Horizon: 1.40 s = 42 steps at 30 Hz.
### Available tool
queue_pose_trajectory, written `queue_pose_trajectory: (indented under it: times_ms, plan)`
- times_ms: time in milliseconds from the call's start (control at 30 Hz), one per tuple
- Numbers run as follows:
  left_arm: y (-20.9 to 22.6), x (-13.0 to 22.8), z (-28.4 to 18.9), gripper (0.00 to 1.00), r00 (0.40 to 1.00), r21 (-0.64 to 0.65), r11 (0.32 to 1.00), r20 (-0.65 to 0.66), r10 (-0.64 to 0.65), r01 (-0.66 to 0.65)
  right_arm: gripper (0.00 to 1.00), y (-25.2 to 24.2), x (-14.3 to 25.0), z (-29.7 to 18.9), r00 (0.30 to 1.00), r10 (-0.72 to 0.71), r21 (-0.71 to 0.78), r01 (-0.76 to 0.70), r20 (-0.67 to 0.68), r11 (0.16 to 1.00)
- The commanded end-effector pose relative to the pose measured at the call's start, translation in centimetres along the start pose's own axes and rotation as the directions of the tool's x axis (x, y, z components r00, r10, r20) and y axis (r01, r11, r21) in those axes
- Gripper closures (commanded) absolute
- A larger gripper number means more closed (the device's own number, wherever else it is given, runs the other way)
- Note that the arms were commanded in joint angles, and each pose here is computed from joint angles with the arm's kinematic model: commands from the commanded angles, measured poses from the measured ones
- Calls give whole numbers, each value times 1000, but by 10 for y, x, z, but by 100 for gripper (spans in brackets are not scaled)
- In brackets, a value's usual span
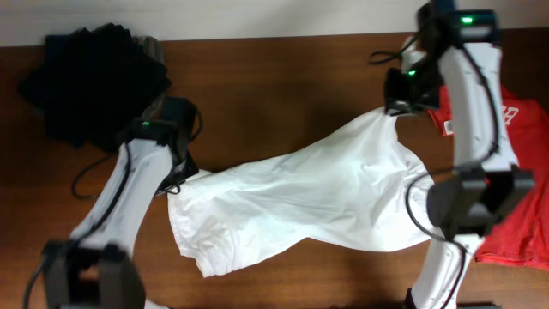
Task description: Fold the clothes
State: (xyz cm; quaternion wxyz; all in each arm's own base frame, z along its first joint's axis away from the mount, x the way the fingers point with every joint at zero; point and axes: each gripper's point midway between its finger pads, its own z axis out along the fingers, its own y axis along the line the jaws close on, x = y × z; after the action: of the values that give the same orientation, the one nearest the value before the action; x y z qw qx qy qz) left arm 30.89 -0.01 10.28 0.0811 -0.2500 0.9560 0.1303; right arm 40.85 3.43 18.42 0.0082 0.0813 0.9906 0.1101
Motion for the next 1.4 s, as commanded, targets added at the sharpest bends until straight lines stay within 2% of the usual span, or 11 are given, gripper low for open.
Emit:
queue_pose_trajectory:
  times_ms: [0, 67, 133, 267, 400, 533, 733, 867, 900, 1133, 1367]
  plan:
    - [-15, 9, 38, 100, 995, -27, 999, -97, 36, -38, 52, 2, -8, 44, 996, -37, 25, 39, -80, 999]
    - [-18, 12, 53, 99, 991, -50, 997, -129, 45, -52, 26, -1, -15, 64, 994, -34, 35, 38, -104, 999]
    - [-18, 16, 61, 100, 987, -67, 996, -153, 52, -63, 18, -5, -19, 80, 991, -27, 44, 33, -127, 999]
    - [-18, 19, 67, 100, 984, -77, 995, -168, 56, -70, 16, -29, -24, 90, 991, -3, 135, 22, -136, 991]
    - [-18, 19, 66, 100, 984, -80, 994, -170, 57, -71, 17, -56, -28, 71, 995, 31, 198, -12, -93, 980]
    - [-16, 20, 66, 100, 983, -83, 994, -176, 58, -74, 7, -93, -25, 59, 992, 77, 239, -52, -98, 970]
    - [-18, 22, 66, 99, 982, -74, 995, -182, 57, -72, 8, -122, -11, 64, 976, 146, 202, -112, -162, 973]
    - [-19, 22, 66, 100, 981, -68, 995, -186, 57, -71, 7, -87, 4, 85, 968, -44, -100, 19, -246, 995]
    - [-19, 22, 66, 100, 981, -68, 995, -187, 57, -71, 7, -84, 6, 89, 966, -57, -125, 25, -254, 992]
    - [-18, 24, 66, 100, 979, -69, 995, -193, 58, -73, 13, -82, 19, 128, 953, -65, -148, 21, -297, 989]
    - [-19, 24, 66, 100, 980, -68, 995, -193, 58, -72, 37, -83, 14, 129, 959, -50, -141, 10, -278, 990]
